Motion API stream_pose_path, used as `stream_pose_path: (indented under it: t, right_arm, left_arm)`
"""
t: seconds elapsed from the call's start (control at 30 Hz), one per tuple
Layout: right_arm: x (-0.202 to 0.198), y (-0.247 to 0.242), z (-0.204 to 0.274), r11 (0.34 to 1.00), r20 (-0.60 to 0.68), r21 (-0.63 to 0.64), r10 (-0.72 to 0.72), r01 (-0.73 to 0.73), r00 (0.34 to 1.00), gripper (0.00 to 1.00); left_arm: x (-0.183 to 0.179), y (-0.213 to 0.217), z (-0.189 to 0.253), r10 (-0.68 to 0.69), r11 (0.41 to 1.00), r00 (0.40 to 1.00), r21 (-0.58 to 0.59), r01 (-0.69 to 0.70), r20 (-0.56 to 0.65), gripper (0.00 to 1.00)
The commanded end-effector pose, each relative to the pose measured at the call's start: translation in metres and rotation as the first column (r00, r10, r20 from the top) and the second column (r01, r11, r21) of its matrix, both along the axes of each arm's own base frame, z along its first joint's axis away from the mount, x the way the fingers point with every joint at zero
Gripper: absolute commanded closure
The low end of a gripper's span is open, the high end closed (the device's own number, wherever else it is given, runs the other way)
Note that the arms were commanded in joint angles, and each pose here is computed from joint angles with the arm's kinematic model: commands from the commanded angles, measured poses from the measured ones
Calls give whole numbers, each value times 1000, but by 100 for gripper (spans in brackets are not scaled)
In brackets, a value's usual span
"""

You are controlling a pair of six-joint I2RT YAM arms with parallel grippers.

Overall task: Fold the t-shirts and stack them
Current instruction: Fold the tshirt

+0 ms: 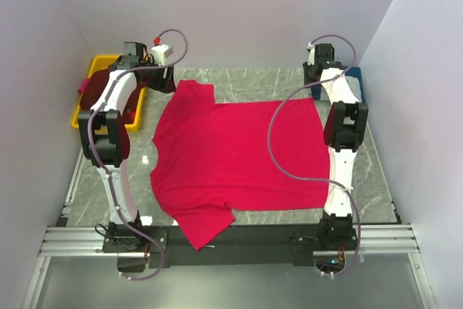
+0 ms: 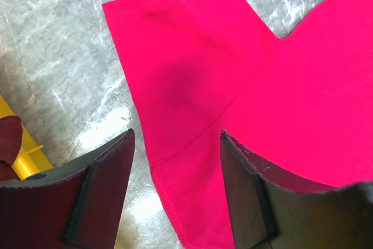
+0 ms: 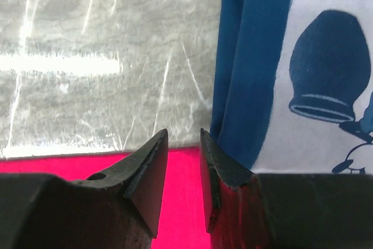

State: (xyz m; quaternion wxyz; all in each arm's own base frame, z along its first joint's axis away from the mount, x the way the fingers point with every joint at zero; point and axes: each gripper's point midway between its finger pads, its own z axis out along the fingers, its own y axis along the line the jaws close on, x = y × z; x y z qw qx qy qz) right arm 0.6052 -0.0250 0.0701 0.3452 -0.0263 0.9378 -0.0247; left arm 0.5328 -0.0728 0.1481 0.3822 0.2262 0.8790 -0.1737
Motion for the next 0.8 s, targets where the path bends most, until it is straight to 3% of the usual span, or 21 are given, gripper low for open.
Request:
stream_pose_path:
  t: [0.0,0.4,0.77]
  right_arm:
    - [0,-6,13,1000,8,-2,-29,29,1000,64]
    - [-35,-23,-37,994,-202,-99,-57,38,978,58]
    - [-30,-23,-43,992,-221,-126,-31,3,975,55]
  left_arm:
    - [9,-2,12,1,1000,999,3,-1,48,34]
    - [12,3,10,6,1000,998,25,-7,56,34]
    - [13,7,1,4,998,998,56,-7,61,34]
